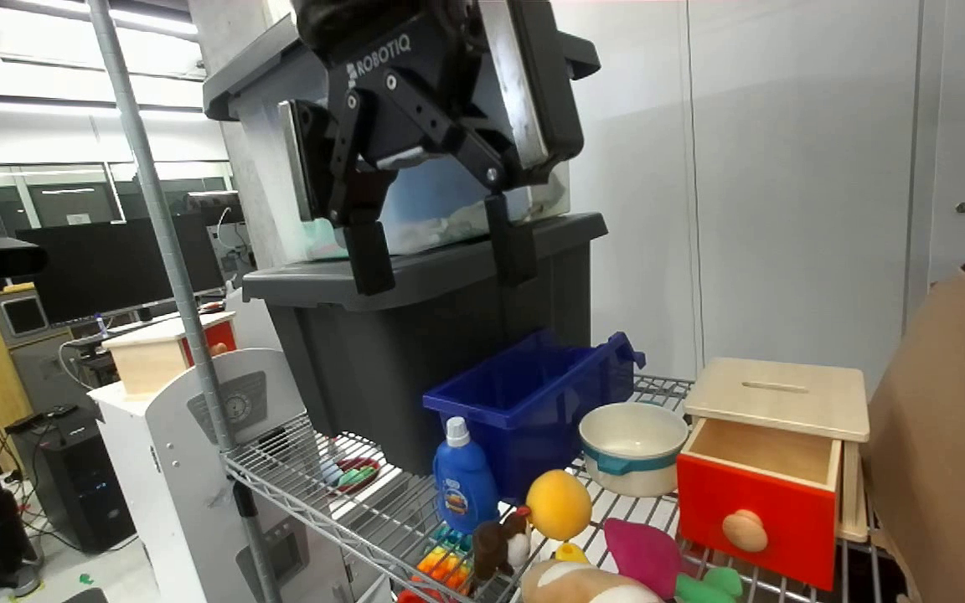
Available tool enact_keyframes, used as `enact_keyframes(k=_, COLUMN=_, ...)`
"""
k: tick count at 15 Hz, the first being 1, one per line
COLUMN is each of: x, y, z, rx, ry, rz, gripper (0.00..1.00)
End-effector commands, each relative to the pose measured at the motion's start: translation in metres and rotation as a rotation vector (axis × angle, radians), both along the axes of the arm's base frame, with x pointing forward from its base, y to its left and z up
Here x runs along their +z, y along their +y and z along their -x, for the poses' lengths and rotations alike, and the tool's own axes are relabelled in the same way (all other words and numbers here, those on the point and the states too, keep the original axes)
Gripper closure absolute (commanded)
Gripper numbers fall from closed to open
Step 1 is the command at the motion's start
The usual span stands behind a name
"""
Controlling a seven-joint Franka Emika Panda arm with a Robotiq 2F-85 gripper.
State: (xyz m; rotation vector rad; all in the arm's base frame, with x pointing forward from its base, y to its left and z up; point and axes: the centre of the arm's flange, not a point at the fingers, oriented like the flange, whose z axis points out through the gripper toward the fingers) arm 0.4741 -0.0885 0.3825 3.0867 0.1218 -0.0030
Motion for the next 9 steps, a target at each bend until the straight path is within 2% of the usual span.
enact_keyframes(k=1, x=-0.001, y=-0.002, z=-0.024, rx=-0.02, ry=0.003, rz=-0.031, gripper=0.0)
enact_keyframes(k=9, x=-0.011, y=0.007, z=-0.047, rx=-0.049, ry=0.025, rz=-0.029, gripper=0.0)
